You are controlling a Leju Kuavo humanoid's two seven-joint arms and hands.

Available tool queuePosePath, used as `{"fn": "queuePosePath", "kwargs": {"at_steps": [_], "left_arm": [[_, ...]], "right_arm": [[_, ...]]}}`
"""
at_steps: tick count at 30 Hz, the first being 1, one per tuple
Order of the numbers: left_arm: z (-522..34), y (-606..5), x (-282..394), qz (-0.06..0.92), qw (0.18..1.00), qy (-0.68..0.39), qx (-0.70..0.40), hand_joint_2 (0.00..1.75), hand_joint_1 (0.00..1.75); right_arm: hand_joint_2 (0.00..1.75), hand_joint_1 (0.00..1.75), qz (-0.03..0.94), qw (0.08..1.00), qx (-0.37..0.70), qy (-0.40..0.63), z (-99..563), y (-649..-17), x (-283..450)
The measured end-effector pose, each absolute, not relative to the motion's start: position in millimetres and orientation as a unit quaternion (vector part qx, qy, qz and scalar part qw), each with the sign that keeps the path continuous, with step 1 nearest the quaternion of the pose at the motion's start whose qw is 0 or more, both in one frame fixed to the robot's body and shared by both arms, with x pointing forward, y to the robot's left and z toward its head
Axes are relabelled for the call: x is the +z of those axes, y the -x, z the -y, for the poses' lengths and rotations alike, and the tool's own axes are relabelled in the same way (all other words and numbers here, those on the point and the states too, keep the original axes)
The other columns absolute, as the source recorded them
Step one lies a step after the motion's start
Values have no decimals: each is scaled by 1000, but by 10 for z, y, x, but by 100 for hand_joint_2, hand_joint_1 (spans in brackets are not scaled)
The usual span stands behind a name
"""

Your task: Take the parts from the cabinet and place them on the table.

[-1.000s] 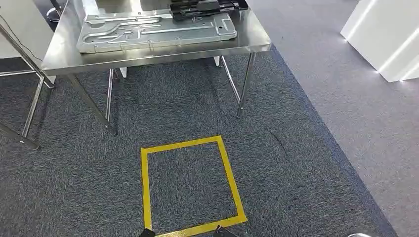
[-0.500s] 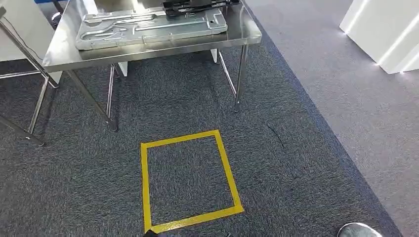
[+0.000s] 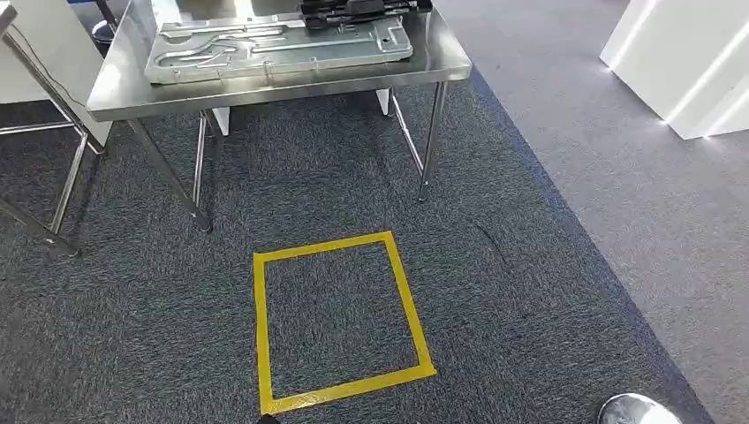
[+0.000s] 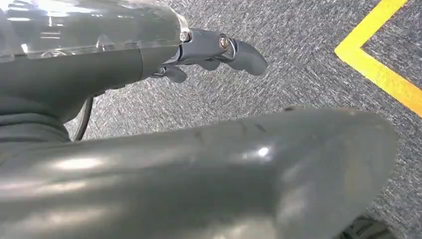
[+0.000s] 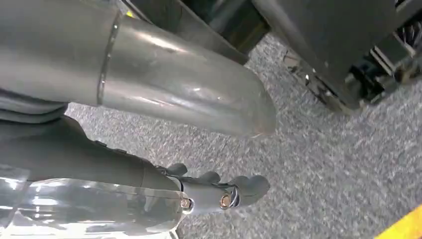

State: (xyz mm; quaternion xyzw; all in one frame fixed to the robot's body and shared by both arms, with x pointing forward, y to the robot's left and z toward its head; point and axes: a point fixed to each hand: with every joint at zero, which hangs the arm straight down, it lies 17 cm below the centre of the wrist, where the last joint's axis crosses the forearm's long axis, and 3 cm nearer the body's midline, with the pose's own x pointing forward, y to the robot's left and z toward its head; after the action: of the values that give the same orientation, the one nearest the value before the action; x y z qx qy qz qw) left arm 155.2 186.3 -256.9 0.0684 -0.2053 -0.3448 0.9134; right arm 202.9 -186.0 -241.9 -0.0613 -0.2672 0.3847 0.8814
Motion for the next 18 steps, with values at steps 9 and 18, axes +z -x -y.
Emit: {"fn": "queuePosePath", "kwargs": {"at_steps": [9,18], "left_arm": [[-1890,-1594,-2559,218,911,-68,-344,0,0],[-1915,-1571,-2566,218,911,-77,-341,0,0]], "right_arm": [[0,0,248,874,414,67,1891,-1961,-2455],[0,0,239,867,432,66,1896,-1908,-2476]]}}
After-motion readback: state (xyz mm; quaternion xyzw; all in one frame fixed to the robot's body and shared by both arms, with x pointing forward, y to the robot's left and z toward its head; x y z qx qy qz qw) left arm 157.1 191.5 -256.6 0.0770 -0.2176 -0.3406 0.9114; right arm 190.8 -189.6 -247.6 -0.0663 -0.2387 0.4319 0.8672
